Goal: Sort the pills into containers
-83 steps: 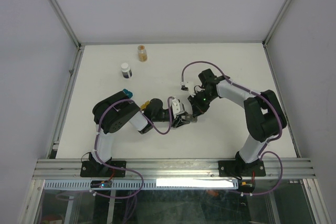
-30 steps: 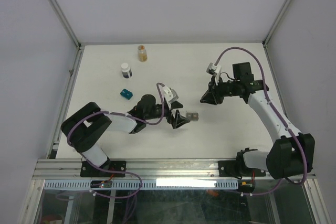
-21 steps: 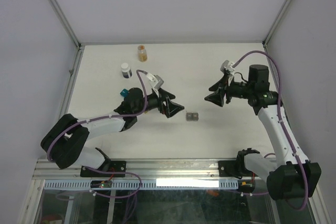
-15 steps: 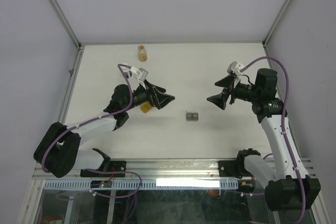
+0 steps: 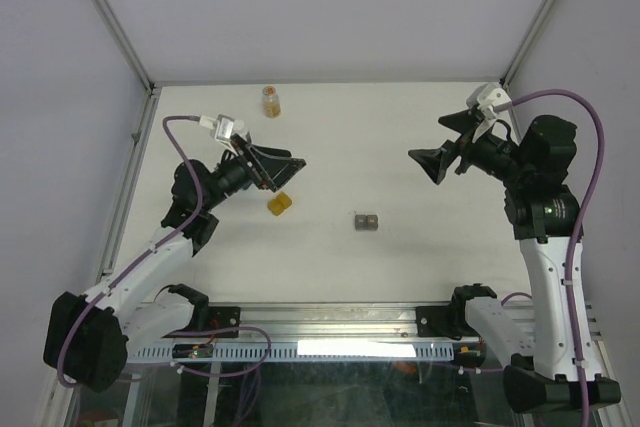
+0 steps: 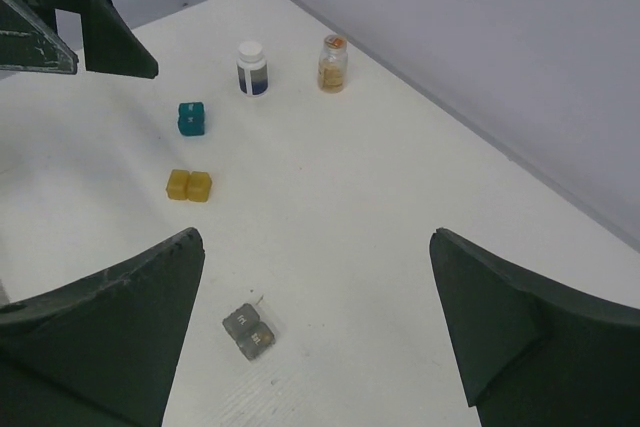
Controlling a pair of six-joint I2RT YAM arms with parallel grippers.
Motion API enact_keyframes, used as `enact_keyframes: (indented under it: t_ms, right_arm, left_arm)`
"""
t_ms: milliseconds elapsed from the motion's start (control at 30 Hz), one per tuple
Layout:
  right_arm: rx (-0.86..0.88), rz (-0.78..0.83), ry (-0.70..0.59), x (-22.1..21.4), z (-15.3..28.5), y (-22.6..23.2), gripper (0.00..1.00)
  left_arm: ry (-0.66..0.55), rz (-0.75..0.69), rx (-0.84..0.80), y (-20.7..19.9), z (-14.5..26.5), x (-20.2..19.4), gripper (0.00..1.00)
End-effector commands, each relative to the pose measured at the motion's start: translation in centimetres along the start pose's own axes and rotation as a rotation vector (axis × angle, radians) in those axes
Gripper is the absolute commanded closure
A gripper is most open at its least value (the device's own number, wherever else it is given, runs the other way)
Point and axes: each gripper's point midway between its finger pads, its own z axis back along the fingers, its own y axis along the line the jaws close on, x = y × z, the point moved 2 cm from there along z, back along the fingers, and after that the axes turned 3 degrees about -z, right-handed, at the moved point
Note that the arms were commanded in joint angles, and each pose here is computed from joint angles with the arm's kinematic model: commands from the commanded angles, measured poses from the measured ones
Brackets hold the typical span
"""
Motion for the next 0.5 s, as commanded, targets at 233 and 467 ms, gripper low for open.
enact_keyframes:
  t_ms: [233,467]
  right_arm:
    - [0.064,-0.062,-0.075,5.5,2.7,3.4,0.01]
    - [-0.014,-0.119,-0.104,7.9,3.8,3.3,0.01]
  left_arm:
    - [-0.144,-0.117,-0.097,-8.3,2.9,8.1,0.01]
    - [-0.171,-0.204,-0.117,-11.5,4.2,10.8,0.01]
